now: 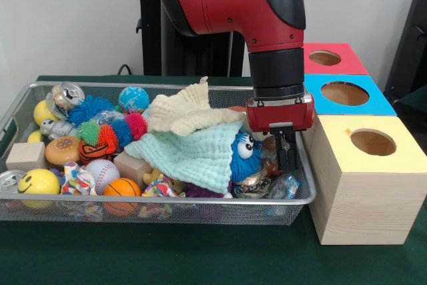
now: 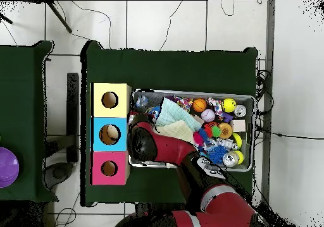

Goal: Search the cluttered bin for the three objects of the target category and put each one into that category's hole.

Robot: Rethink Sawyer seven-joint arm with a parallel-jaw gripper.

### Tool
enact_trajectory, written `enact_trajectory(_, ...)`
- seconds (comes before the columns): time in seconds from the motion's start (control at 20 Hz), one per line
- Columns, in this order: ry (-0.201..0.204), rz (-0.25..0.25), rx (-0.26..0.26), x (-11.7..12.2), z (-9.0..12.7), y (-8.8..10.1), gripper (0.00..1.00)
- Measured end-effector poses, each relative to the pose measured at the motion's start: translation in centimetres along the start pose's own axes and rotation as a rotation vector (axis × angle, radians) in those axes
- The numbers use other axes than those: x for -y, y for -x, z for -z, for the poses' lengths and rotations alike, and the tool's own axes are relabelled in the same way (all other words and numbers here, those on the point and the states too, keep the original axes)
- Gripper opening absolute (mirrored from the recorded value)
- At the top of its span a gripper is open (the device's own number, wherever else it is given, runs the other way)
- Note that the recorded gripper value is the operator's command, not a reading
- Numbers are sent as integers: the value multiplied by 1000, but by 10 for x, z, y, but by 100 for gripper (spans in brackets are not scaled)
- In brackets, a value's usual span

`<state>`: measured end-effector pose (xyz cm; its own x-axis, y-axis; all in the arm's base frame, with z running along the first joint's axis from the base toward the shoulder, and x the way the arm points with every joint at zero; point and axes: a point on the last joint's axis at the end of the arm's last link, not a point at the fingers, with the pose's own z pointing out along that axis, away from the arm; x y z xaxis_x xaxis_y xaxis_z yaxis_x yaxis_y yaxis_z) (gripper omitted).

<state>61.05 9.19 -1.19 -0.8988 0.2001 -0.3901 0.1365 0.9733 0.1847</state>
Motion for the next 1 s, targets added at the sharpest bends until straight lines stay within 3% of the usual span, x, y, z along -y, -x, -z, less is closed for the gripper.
enact_trajectory(1.0, -12, 5, -2, 4, 0, -2, 0)
